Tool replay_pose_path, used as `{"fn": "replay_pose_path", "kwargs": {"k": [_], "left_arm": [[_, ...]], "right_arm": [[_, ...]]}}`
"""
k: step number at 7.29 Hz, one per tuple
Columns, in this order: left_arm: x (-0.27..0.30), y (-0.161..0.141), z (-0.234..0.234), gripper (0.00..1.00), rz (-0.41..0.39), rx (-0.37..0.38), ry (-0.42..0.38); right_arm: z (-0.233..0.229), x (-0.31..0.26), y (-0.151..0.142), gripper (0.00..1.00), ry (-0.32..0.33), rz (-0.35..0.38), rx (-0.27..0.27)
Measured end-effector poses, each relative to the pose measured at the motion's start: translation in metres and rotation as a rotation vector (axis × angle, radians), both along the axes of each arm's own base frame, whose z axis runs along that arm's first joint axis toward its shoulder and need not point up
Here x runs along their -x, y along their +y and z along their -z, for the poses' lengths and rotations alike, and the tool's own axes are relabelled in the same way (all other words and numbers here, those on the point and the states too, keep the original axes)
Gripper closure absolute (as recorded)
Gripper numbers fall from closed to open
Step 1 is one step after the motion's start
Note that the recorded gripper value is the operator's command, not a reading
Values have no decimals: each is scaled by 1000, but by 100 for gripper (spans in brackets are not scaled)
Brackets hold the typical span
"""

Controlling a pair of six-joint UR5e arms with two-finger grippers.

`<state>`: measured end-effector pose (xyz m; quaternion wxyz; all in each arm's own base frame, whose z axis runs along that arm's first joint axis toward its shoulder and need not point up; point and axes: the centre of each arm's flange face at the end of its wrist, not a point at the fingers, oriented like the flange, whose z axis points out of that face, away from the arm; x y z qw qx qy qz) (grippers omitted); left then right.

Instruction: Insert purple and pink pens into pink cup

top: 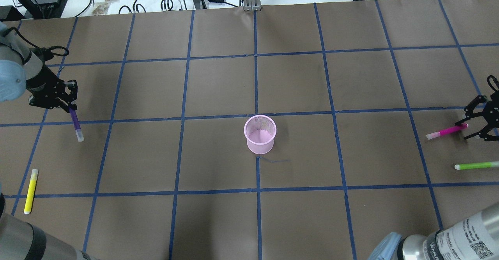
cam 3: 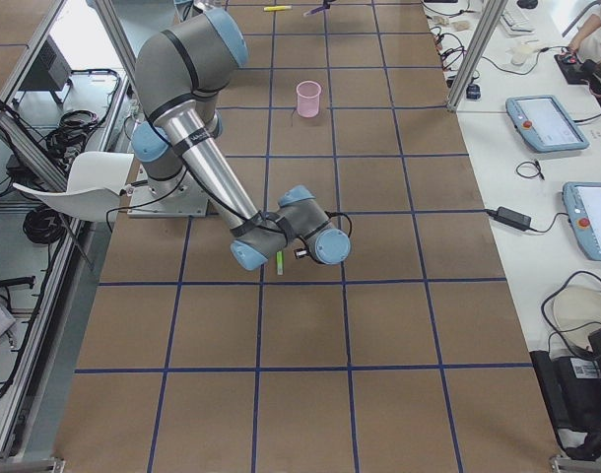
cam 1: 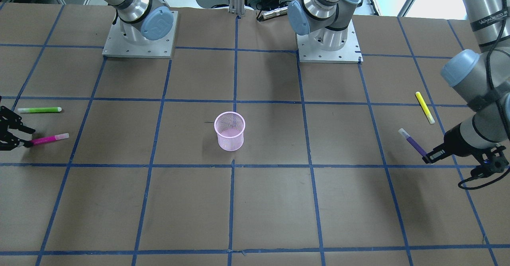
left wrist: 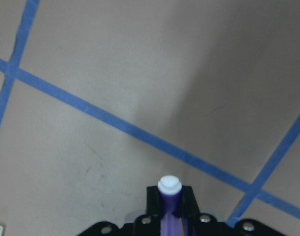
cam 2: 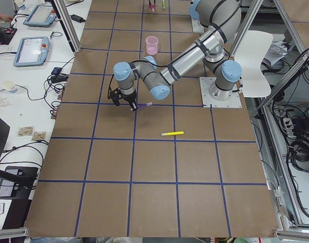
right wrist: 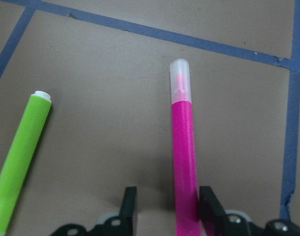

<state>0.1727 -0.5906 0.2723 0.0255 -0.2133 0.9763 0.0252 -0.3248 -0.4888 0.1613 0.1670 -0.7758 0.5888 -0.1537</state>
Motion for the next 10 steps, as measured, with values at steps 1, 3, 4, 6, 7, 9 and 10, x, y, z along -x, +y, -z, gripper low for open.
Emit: {"fn": "replay_pose_path", "kwargs": {"k": [1,3,4,6,7,9,10], "left_arm": [[19,-11,-19,100,38,26,-25],[40,-19,-35,100,78,48,-59],[43,-20,-39,100,84,55,-65],[46,-20,-46,100,88,64,-70],[47,-19,-49,100,88,68,-73],[48,-18,-56,100,89,80,-78],[50,-17,-58,100,91,84,-80]], "right_arm": [[0,0,0,86,0,3,-1],[-2,0,0,100,4,8,1],[-4,1,-1,100,7,9,2],[-7,2,-2,100,13,17,2],[-12,2,-2,100,21,34,0],[-54,-13,-6,100,60,109,2],[-90,-37,-10,100,79,140,8]]}}
